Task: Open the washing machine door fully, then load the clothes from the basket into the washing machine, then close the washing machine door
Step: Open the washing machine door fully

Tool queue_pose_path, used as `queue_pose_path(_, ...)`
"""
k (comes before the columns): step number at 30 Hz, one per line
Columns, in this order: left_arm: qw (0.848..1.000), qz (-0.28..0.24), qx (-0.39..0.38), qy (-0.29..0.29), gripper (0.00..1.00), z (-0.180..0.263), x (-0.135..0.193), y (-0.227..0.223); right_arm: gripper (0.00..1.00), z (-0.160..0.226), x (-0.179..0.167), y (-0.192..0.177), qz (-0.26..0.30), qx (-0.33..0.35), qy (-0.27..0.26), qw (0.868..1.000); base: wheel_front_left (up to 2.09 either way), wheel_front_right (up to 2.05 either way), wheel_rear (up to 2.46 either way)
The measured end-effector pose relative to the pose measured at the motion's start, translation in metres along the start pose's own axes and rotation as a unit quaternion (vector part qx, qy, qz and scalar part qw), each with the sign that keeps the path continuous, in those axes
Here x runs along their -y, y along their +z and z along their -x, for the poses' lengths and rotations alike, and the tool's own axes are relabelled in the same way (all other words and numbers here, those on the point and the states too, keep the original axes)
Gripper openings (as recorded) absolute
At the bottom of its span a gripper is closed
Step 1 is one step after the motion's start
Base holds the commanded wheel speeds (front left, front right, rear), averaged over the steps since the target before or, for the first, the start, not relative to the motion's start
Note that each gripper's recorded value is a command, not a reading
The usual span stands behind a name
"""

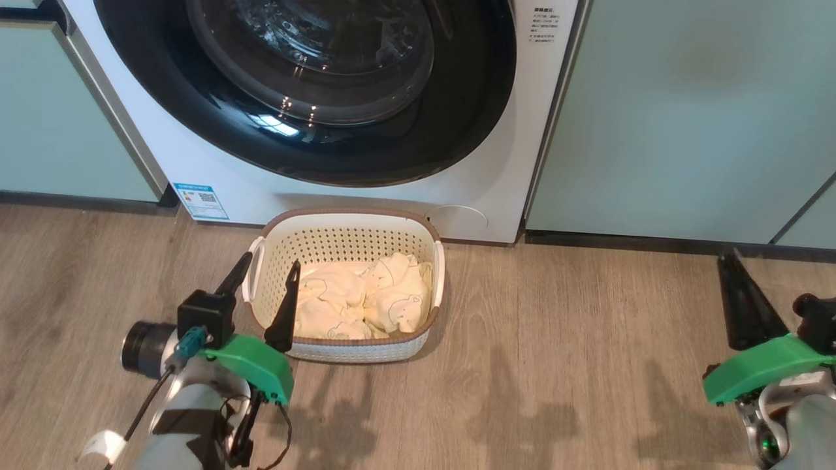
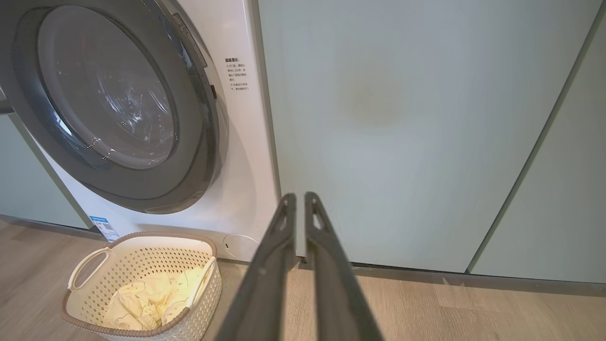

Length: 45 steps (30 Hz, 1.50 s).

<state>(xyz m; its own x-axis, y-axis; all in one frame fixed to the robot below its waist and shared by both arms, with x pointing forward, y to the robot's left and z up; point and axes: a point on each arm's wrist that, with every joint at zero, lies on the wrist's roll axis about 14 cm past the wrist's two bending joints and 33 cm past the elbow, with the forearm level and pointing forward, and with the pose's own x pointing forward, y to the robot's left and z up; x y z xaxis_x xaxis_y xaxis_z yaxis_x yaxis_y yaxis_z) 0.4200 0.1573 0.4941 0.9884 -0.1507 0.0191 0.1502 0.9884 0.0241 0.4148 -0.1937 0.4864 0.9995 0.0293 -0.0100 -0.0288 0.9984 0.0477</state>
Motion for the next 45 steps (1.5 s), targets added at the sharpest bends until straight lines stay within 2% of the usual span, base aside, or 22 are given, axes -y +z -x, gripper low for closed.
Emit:
queue_pose_path(11,1.0,0.002,0.001,0.001,1.0,-0.002,0.0,-0.001,0.0,-0.001,-0.002,-0.009,-0.009,-0.012,0.002,1.0,0.0,0.0,0.0)
queue_pose_path(18,1.0,0.003,-0.002,0.004,1.0,-0.004,-0.003,-0.003,0.0,-0.007,-0.005,-0.016,-0.034,-0.02,0.003,0.999,0.0,0.0,0.0)
queue_pose_path(21,1.0,0.002,0.002,0.003,1.0,-0.009,-0.004,-0.001,0.0,-0.019,-0.009,-0.012,-0.071,-0.013,0.002,0.997,0.0,0.0,0.0)
queue_pose_path(25,1.0,0.004,0.003,0.009,1.0,-0.013,-0.008,-0.001,0.0,-0.036,-0.014,-0.013,-0.174,-0.008,-0.008,0.985,0.0,0.0,0.0)
queue_pose_path(30,1.0,0.005,0.003,0.019,1.0,-0.016,-0.015,-0.003,0.0,-0.058,-0.026,-0.019,-0.304,-0.029,-0.009,0.952,0.0,0.0,0.0)
queue_pose_path(33,1.0,0.004,0.003,0.024,1.0,-0.017,-0.019,-0.003,0.0,-0.072,-0.029,-0.018,-0.376,-0.041,-0.006,0.926,0.0,0.0,0.0)
queue_pose_path(40,0.999,0.005,0.001,0.035,1.0,-0.018,-0.027,-0.007,0.0,-0.104,-0.047,-0.018,-0.532,-0.088,0.023,0.842,0.0,0.0,0.0)
queue_pose_path(45,0.999,0.007,-0.001,0.043,1.0,-0.021,-0.032,-0.01,0.0,-0.124,-0.073,-0.018,-0.621,-0.137,0.071,0.768,0.0,0.0,0.0)
